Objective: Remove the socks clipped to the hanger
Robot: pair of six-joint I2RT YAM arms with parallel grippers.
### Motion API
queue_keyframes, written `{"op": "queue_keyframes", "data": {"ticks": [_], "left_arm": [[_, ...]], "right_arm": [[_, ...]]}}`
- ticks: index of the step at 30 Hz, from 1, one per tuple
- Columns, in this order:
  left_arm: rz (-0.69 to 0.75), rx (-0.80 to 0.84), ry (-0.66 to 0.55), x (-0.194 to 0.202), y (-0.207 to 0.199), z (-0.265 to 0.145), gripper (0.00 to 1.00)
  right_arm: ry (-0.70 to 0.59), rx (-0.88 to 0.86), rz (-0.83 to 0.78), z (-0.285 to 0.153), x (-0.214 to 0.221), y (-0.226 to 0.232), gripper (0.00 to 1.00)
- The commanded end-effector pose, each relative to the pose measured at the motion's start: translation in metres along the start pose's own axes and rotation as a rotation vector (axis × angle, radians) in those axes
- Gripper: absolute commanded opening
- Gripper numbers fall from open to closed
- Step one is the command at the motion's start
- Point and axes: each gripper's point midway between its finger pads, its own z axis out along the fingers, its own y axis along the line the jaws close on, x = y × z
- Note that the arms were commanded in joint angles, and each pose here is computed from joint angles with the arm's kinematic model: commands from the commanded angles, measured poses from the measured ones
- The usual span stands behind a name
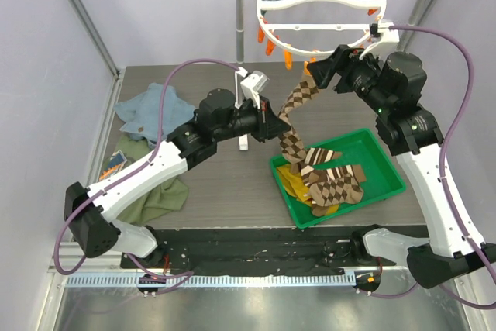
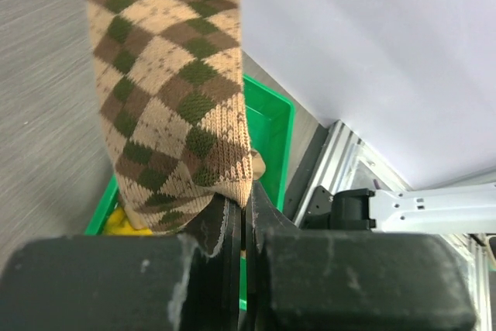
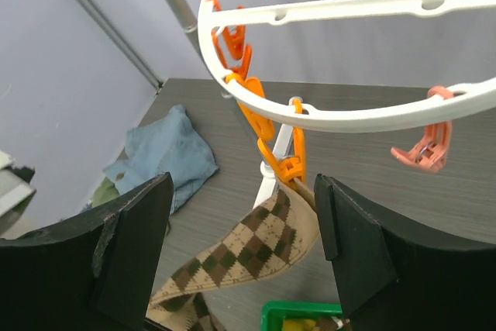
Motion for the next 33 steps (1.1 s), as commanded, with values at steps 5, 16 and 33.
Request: {"op": "queue_keyframes", "data": {"ticks": [5,16,33], "left_arm": [[-0.022,0.112,-0.003,-0.011,-0.027,-0.017,0.0],[-0.049,0.125,0.004,-0.002,-0.025,-0.013,0.0],[-0.053,0.151,0.002,-0.004,-0.028,-0.007,0.0]], "right_arm": [[0.038,-0.159,-0.169,0.009,0.007,0.017,0.81],[0.081,-0.133,-0.123,0.035,0.022,0.008,0.77],[0.092,-0.043,-0.127,0.065,0.024,0.003,0.7]]}}
